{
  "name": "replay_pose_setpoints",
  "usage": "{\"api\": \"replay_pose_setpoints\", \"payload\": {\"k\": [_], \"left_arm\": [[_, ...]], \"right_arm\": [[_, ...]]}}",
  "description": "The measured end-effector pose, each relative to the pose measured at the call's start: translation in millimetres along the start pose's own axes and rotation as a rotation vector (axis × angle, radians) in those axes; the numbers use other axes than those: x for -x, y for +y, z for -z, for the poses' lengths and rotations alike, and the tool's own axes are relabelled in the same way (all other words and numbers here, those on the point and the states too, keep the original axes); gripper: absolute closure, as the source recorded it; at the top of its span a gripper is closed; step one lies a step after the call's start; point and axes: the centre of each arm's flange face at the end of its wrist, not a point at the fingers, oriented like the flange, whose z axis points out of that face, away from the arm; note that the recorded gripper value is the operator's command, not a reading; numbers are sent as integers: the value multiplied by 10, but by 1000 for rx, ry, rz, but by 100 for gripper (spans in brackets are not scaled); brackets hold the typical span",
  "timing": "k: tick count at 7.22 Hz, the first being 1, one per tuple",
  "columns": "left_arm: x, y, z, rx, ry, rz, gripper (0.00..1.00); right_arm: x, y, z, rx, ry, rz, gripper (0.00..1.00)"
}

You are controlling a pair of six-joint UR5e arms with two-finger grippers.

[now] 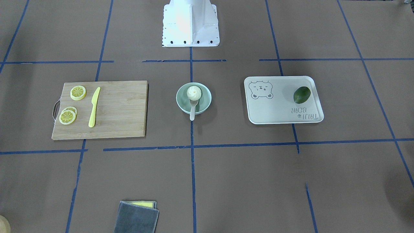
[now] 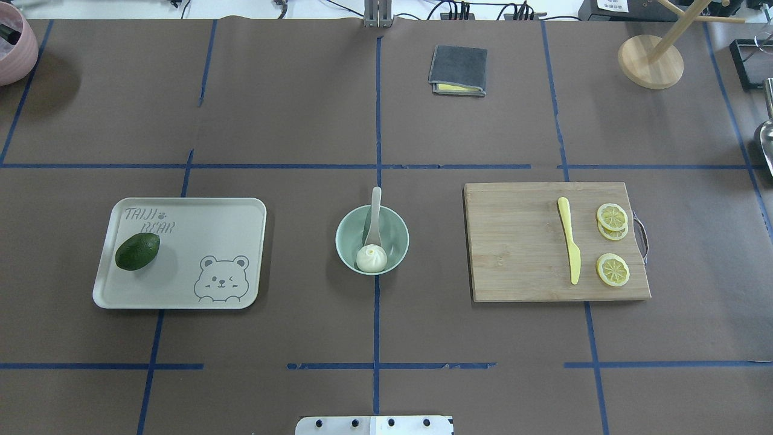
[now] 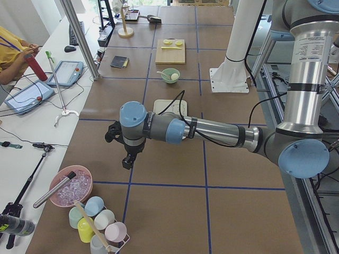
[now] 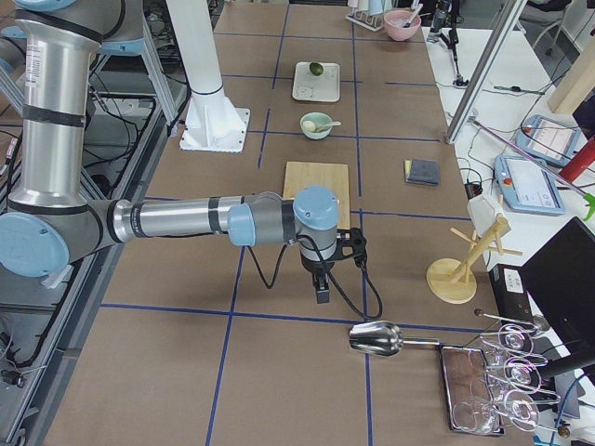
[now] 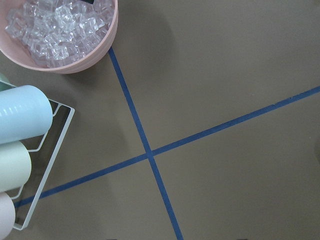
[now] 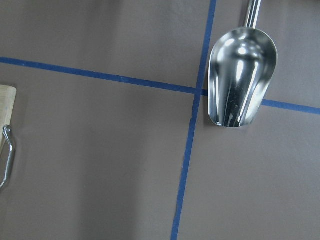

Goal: Put spoon and bun in bowl

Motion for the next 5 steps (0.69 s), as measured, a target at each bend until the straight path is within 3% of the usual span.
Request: {"api": "replay_pose_setpoints", "payload": {"k": [5], "left_arm": [[218,219,-259,89,22,91,0]], "right_arm": [[-56,-56,-212,50,-3,14,0]]}}
